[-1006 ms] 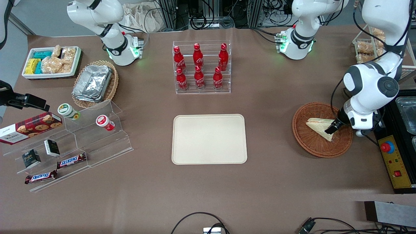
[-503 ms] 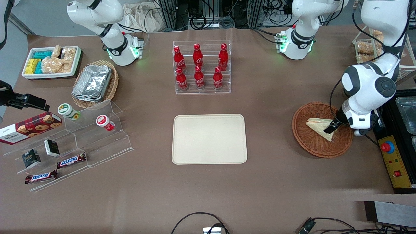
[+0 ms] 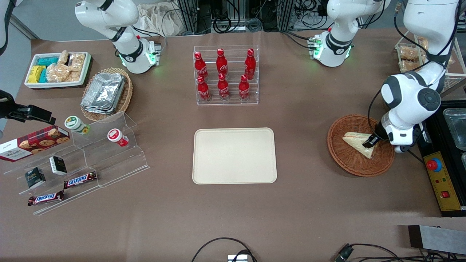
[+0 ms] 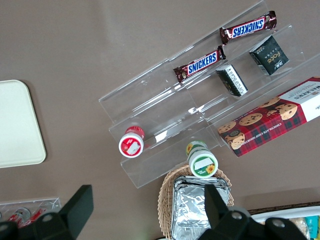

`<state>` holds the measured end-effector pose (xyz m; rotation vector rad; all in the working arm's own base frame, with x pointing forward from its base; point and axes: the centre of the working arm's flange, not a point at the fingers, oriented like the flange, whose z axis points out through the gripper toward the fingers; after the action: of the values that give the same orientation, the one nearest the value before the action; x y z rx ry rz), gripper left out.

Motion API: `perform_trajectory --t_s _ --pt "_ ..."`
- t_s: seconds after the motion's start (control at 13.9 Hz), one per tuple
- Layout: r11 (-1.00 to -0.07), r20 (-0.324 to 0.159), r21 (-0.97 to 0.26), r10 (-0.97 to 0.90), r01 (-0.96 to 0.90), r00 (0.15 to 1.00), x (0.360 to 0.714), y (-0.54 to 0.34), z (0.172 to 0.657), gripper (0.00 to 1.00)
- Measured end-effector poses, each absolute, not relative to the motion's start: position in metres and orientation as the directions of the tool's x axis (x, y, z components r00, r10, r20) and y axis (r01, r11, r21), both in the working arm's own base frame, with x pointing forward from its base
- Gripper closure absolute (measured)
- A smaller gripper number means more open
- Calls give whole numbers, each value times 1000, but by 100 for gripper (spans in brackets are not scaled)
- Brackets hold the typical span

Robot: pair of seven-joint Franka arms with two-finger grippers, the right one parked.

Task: Place sandwich from basket to tray
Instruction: 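Lower the left gripper and close it on the wrapped sandwich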

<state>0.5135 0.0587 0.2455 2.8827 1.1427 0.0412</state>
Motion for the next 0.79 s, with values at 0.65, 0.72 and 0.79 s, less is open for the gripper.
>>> perform_trajectory --t_s 0.65,0.72,0.79 --pt "-754 4 37 656 655 755 514 46 280 81" --pt "-767 4 36 641 641 767 513 40 292 81" --pt "-784 7 36 620 619 785 513 30 304 81"
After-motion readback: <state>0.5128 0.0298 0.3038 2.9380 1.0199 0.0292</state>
